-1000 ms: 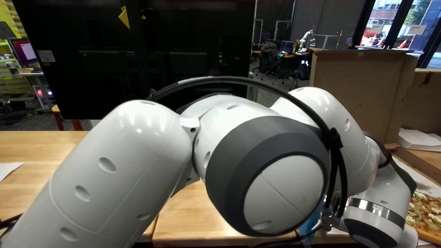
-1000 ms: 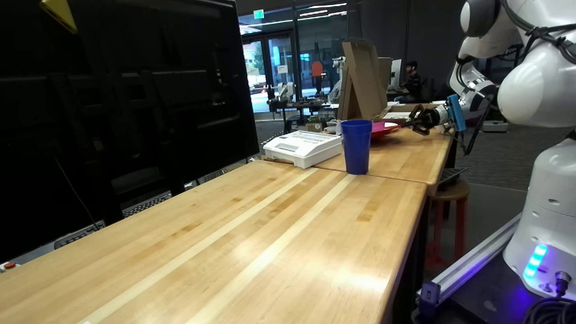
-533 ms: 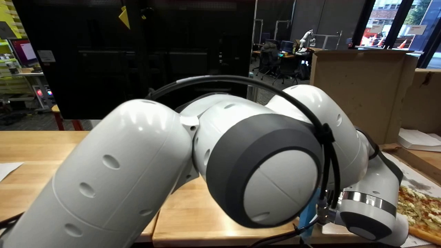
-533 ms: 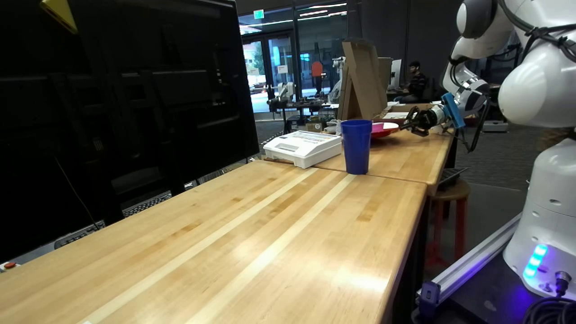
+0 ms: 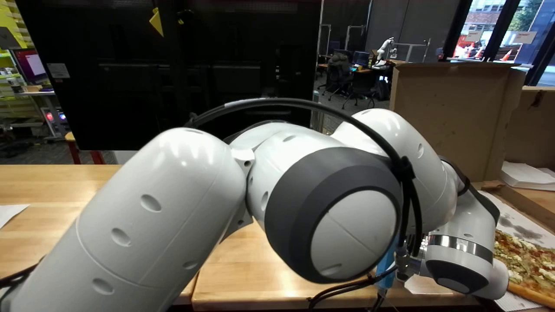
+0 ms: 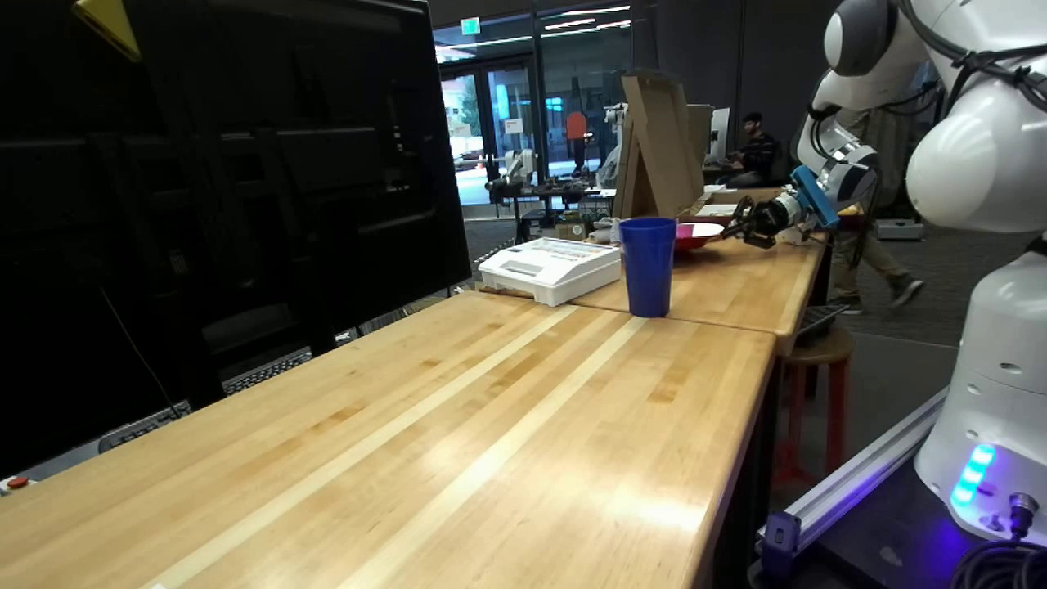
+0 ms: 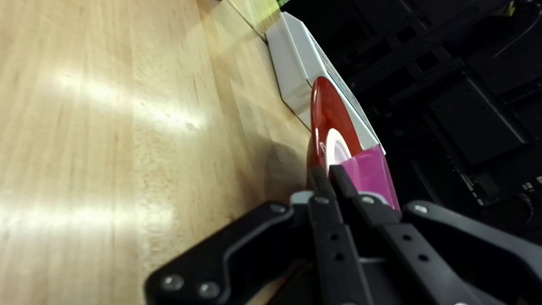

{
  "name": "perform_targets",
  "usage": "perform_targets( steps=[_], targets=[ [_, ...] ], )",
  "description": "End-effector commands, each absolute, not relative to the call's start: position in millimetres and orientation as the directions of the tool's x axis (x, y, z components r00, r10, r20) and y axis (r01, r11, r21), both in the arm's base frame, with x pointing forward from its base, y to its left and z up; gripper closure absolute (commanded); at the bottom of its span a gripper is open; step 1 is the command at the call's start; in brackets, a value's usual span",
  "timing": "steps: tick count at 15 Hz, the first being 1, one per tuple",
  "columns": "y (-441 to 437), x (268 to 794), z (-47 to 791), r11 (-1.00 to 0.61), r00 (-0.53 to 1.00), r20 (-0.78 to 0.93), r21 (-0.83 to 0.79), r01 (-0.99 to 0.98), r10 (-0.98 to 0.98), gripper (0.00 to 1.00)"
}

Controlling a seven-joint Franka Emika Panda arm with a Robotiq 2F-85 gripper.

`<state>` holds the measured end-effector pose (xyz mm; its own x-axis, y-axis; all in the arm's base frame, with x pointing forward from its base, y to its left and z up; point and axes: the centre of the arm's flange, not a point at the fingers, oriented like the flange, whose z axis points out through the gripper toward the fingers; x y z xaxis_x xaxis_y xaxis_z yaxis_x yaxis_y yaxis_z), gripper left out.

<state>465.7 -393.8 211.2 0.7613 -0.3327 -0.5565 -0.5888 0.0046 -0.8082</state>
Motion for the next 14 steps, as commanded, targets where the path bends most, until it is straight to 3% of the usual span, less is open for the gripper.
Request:
perform_targets(
  steps=[1,11,12,14],
  targets=[
    [-381.8,474.7,137.1,0.045,0.708,-0.645,-0.747,-0.663,-0.288,0.99],
    [-375.4,489.0,135.4,0.026,0.672,-0.692,-0.702,-0.712,-0.262,0.99],
    [-375.1,489.5,135.3,0.021,0.668,-0.698,-0.695,-0.719,-0.258,0.77],
    [-374.5,491.1,135.3,0.015,0.656,-0.713,-0.68,-0.733,-0.249,0.65]
  ],
)
